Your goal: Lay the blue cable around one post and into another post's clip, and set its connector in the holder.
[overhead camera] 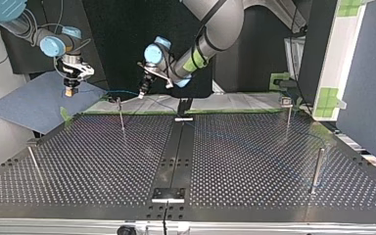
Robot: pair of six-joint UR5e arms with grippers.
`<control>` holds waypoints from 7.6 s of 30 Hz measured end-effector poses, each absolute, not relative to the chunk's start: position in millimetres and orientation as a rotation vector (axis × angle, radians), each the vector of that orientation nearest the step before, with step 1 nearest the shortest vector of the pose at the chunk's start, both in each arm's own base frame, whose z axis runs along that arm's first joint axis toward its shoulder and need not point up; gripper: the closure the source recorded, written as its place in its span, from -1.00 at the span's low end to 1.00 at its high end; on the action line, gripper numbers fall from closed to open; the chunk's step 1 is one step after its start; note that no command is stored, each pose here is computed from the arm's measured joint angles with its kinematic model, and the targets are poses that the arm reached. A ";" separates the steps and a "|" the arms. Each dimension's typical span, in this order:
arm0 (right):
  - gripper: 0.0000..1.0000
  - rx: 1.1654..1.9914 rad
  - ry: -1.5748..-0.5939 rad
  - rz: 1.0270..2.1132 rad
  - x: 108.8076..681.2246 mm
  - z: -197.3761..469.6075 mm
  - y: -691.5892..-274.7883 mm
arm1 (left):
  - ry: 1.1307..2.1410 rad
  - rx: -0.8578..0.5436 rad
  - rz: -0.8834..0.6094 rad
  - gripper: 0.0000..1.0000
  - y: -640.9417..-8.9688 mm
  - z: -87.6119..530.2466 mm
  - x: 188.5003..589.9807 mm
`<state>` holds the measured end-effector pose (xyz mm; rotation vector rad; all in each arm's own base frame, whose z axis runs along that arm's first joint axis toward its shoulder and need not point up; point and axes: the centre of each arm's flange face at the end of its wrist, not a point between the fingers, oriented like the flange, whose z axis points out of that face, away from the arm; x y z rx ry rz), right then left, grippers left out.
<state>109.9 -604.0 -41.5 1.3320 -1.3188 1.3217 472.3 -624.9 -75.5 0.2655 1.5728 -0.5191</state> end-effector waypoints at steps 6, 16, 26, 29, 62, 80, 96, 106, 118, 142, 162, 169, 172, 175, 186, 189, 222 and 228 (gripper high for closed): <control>1.00 1.332 -1.320 1.321 109.3 -41.2 -604.7 | 1.583 0.259 -0.509 1.00 -618.9 -78.6 479.7; 1.00 1.331 -1.319 1.321 109.0 -41.0 -605.2 | 1.608 0.266 -0.493 1.00 -616.3 -88.6 486.0; 1.00 1.330 -1.319 1.321 108.9 -40.8 -605.4 | 1.620 0.337 -0.449 1.00 -621.2 -93.4 470.1; 1.00 1.330 -1.319 1.321 108.9 -40.9 -605.4 | 1.617 0.364 -0.432 1.00 -623.5 -94.1 464.6; 1.00 1.332 -1.308 1.332 109.9 -39.3 -607.8 | 1.575 0.327 -0.467 1.00 -634.9 -68.2 487.6; 1.00 1.332 -1.307 1.333 110.2 -39.0 -608.2 | 1.597 0.301 -0.455 1.00 -620.9 -69.1 504.1; 1.00 1.333 -1.304 1.335 111.4 -38.9 -608.2 | 1.593 0.297 -0.457 1.00 -621.7 -61.6 513.5; 1.00 1.332 -1.304 1.335 110.8 -38.5 -609.0 | 1.601 0.319 -0.446 1.00 -622.8 -62.6 510.6; 1.00 1.328 -1.302 1.337 110.3 -37.1 -611.7 | 1.600 0.312 -0.446 1.00 -625.3 -52.7 520.0; 1.00 1.327 -1.295 1.346 111.5 -31.2 -622.2 | 1.613 0.301 -0.431 1.00 -616.7 -51.9 530.6; 1.00 1.341 -1.283 1.351 115.3 -31.1 -621.9 | 1.631 0.327 -0.438 -1.00 -614.3 -61.5 521.6; 1.00 1.341 -1.282 1.352 115.5 -30.9 -622.0 | 1.628 0.358 -0.469 -1.00 -621.2 -60.4 515.4; 1.00 1.340 -1.281 1.352 115.5 -30.8 -622.1 | 1.619 0.380 -0.494 -1.00 -626.7 -53.9 512.5; 1.00 1.340 -1.281 1.352 115.5 -30.7 -622.1 | 1.610 0.405 -0.517 -1.00 -631.3 -44.2 507.5; 1.00 1.344 -1.285 1.351 116.1 -31.2 -621.4 | 1.623 0.467 -0.539 -1.00 -631.2 -14.5 481.4; 1.00 1.346 -1.287 1.350 116.3 -31.5 -621.1 | 1.654 0.485 -0.522 -1.00 -628.1 -18.6 472.7; 1.00 1.353 -1.286 1.360 118.5 -31.6 -620.6 | 1.698 0.584 -0.491 -1.00 -636.0 -23.6 445.7; 1.00 1.353 -1.288 1.362 118.7 -31.7 -620.5 | 1.706 0.576 -0.493 -1.00 -635.5 -23.7 445.4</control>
